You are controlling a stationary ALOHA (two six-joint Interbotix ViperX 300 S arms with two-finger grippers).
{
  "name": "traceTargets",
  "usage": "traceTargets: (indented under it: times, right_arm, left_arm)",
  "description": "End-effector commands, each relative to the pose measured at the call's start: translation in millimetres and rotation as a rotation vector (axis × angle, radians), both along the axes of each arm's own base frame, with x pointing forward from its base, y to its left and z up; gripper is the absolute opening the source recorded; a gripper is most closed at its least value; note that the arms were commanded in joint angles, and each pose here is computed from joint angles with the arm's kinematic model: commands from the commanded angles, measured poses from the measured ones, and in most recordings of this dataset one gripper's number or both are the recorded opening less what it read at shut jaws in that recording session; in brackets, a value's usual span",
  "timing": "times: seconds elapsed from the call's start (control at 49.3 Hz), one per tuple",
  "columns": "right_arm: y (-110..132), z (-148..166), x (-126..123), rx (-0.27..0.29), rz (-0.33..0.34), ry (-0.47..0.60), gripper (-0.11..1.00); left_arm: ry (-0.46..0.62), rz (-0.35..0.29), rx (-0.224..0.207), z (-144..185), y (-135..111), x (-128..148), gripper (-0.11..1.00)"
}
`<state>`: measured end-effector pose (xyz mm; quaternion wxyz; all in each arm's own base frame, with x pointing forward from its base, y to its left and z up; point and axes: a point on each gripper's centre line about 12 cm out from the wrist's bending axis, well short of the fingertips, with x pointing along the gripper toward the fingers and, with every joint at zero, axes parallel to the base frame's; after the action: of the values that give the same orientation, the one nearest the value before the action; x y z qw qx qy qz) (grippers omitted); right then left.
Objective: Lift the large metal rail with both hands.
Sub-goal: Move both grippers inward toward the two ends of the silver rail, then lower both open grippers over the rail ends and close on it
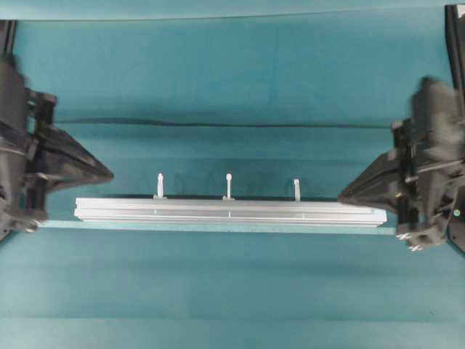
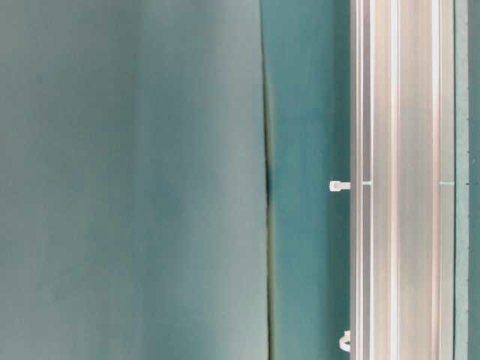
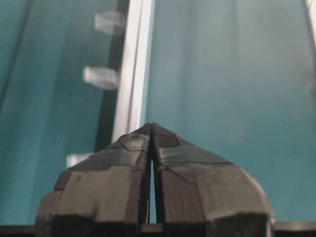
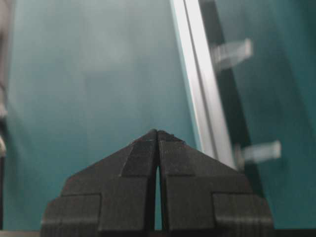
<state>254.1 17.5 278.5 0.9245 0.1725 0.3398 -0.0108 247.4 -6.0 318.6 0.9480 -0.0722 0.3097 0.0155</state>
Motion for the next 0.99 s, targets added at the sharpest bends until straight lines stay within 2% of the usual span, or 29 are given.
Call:
traceTargets:
  times: [0.0, 0.142, 0.243, 0.446, 0.527, 0.669, 0.852, 0.974]
  right_arm:
    - [2, -3, 5, 0.008, 0.005, 0.093, 0.00]
    - [1, -15, 11, -0.021, 0.021, 0.240, 0.00]
    - [1, -22, 15, -0.042, 0.033, 0.337, 0.00]
    - [-4, -28, 21, -0.129, 0.074, 0.496, 0.00]
    - [-4, -31, 23, -0.152, 0.101, 0.541, 0.00]
    - [-4, -35, 22, -0.168, 0.126, 0.570, 0.00]
    - [-4, -45, 20, -0.155, 0.118, 0.572, 0.04]
    - [-5, -51, 22, -0.153, 0.115, 0.575, 0.11]
  left_arm:
    - [0.083, -0.016, 0.012, 5, -3, 8, -0.01]
    - [0.249, -0.054, 0.047, -9, -8, 20, -0.01]
    - [0.352, -0.092, 0.087, -16, -8, 26, -0.01]
    - [0.554, -0.167, 0.156, -34, -7, 36, -0.01]
    - [0.576, -0.180, 0.164, -39, -7, 39, -0.01]
    - [0.550, -0.178, 0.166, -40, -7, 42, -0.01]
    - [0.524, -0.178, 0.167, -40, -7, 43, -0.01]
    - [0.526, -0.178, 0.169, -40, -7, 43, 0.02]
